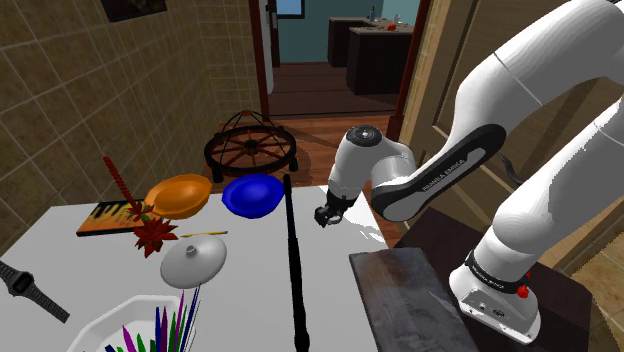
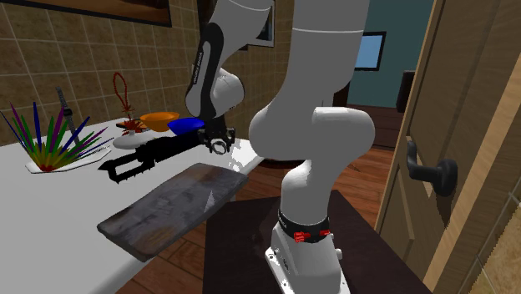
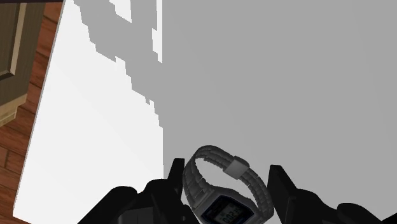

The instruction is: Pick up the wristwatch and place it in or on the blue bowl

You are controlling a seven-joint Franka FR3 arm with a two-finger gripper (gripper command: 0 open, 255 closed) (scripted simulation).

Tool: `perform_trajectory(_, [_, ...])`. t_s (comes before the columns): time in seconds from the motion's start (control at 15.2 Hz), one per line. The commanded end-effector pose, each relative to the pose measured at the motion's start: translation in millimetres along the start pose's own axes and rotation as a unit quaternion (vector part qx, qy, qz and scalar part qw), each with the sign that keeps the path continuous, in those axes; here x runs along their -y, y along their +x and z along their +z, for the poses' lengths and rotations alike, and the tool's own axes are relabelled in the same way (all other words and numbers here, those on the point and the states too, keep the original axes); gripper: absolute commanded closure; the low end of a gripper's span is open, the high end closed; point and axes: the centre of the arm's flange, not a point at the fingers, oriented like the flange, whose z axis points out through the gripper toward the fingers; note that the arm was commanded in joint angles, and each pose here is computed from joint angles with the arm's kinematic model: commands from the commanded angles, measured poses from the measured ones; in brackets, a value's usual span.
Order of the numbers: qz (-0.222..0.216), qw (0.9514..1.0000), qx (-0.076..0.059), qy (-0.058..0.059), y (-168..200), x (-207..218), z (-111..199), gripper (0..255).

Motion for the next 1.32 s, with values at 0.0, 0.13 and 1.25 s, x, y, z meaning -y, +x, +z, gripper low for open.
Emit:
perform_trajectory(0.0, [0.000, 1.0000, 0.000, 0.000, 0, 0, 0, 255])
perform_trajectory(0.13, [0.000, 1.0000, 0.000, 0.000, 0, 0, 0, 255])
perform_trajectory(1.25, [0.000, 1.0000, 0.000, 0.000, 22, -3, -81, 255])
